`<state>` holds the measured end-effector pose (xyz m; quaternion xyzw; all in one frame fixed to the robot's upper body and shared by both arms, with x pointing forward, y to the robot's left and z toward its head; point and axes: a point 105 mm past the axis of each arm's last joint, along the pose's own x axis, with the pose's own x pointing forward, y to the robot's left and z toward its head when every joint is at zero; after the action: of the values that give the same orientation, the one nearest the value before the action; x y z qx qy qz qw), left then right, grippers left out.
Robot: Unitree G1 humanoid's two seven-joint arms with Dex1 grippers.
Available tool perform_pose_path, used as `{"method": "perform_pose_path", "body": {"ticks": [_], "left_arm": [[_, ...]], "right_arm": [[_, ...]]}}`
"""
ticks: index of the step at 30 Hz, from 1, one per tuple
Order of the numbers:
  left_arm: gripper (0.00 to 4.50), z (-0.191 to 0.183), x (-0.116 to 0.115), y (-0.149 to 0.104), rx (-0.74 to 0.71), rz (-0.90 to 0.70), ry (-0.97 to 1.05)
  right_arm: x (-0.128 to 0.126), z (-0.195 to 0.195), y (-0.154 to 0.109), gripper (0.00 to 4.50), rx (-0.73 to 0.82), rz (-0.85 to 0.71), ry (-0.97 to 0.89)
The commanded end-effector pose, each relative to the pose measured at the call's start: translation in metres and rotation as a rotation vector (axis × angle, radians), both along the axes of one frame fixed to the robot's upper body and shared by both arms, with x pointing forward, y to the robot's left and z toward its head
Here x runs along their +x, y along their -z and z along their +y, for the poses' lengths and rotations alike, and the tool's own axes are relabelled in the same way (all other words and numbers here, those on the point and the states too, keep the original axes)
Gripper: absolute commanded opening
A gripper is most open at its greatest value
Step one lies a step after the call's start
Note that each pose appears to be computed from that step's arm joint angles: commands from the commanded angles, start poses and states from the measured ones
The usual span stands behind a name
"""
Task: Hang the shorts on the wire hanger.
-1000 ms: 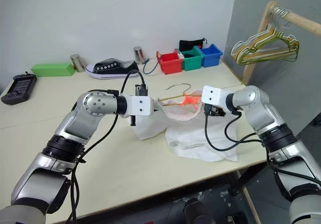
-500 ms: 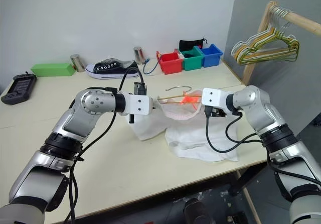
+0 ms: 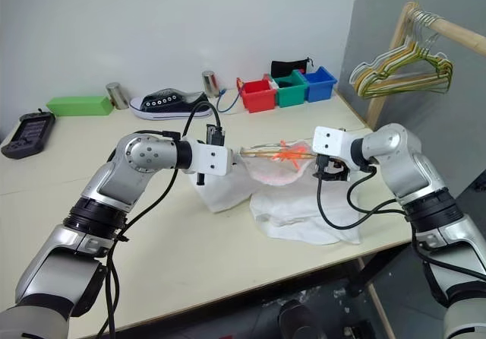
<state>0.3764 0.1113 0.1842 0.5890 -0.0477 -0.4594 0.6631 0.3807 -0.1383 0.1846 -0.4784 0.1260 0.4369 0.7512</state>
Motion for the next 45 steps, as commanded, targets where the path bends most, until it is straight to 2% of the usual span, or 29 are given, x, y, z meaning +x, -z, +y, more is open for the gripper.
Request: {"method": "perform_pose_path", "body": {"ticks": [1,7,8,9,12,16,17,20,25,33,35,37,45], "left_arm": [[0.01,-0.001,0.002,-0.016,-0.006,-0.055,0.009],[0.01,-0.002,0.001,-0.019,-0.015,-0.059,0.009],[0.01,-0.002,0.001,-0.019,-0.016,-0.059,0.009],[0.01,-0.002,0.001,-0.019,-0.016,-0.059,0.009],[0.01,-0.002,0.002,-0.020,-0.017,-0.061,0.007],[0.01,-0.001,0.002,-0.021,-0.017,-0.063,0.005],[0.01,-0.001,0.003,-0.022,-0.017,-0.064,0.005],[0.01,-0.001,0.003,-0.022,-0.015,-0.066,0.006],[0.01,-0.001,0.004,-0.022,-0.010,-0.067,0.006],[0.01,-0.001,0.005,-0.023,-0.003,-0.071,0.012],[0.69,-0.001,0.005,-0.025,-0.016,-0.065,0.021],[0.95,0.000,0.005,-0.027,-0.037,-0.052,0.018],[2.83,0.009,-0.001,-0.042,-0.145,0.007,0.020]], "right_arm": [[0.003,-0.003,-0.026,4.20,0.005,-0.073,0.001],[0.005,-0.005,-0.013,4.20,-0.018,-0.052,0.003],[0.007,-0.007,-0.012,3.83,-0.025,-0.055,0.008],[0.008,-0.008,-0.010,3.76,-0.031,-0.058,0.012],[0.012,-0.011,-0.010,2.99,-0.045,-0.075,0.021],[0.015,-0.013,-0.009,2.22,-0.071,-0.094,0.019],[0.015,-0.013,-0.009,1.69,-0.073,-0.095,0.018],[0.016,-0.013,-0.008,1.21,-0.071,-0.096,0.018],[0.017,-0.013,-0.011,0.01,-0.071,-0.106,0.023],[0.016,-0.012,-0.010,0.01,-0.061,-0.101,0.025],[0.015,-0.010,-0.011,0.00,-0.048,-0.098,0.027],[0.015,-0.009,-0.011,0.00,-0.034,-0.096,0.031],[0.008,-0.014,-0.001,0.00,0.006,-0.062,0.072]]}}
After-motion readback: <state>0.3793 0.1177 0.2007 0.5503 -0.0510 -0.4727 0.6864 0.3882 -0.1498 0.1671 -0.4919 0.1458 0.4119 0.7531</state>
